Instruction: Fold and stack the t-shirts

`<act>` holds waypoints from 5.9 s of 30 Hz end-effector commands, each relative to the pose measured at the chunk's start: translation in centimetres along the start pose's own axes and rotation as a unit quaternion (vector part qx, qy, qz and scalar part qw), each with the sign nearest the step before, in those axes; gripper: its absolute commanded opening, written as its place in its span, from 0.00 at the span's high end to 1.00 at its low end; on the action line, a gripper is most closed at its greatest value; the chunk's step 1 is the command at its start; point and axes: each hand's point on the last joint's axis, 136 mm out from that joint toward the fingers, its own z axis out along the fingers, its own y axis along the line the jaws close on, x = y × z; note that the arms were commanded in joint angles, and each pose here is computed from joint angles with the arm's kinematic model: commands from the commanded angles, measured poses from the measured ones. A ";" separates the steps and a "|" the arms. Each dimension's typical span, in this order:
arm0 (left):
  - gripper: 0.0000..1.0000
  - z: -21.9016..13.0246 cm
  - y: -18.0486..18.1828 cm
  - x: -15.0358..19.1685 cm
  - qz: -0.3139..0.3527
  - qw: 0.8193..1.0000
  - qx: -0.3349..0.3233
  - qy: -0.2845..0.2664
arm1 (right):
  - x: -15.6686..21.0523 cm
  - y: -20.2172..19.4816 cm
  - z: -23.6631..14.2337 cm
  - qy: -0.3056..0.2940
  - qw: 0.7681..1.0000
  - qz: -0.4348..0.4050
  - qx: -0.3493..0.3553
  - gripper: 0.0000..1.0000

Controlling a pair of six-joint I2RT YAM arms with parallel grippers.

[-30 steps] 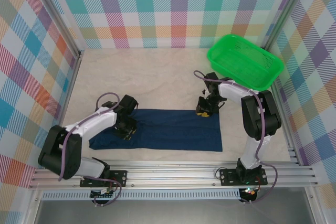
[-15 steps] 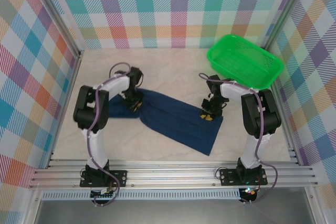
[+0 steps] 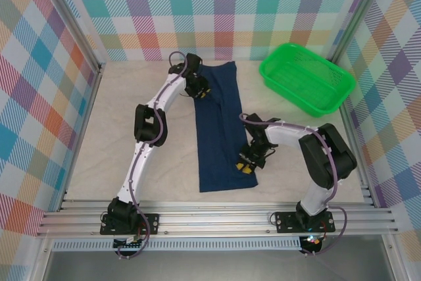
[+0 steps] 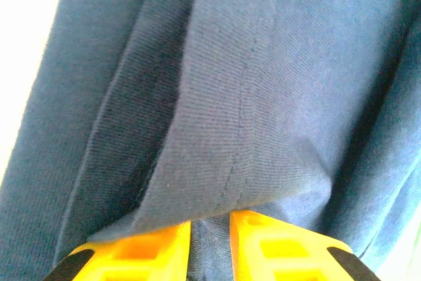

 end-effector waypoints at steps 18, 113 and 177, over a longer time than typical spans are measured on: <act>0.54 -14.9 1.4 0.7 0.033 0.993 -0.092 -0.070 | -0.7 2.8 -8.5 -0.150 0.986 -0.066 -0.011 0.59; 1.00 -16.1 9.1 17.1 0.066 0.994 -0.012 0.089 | -5.9 9.3 -11.6 -0.077 0.986 -0.122 -0.088 1.00; 0.97 -9.5 12.4 17.4 -0.013 0.993 -0.019 0.114 | -10.2 5.7 -3.5 -0.030 0.996 -0.053 -0.061 0.64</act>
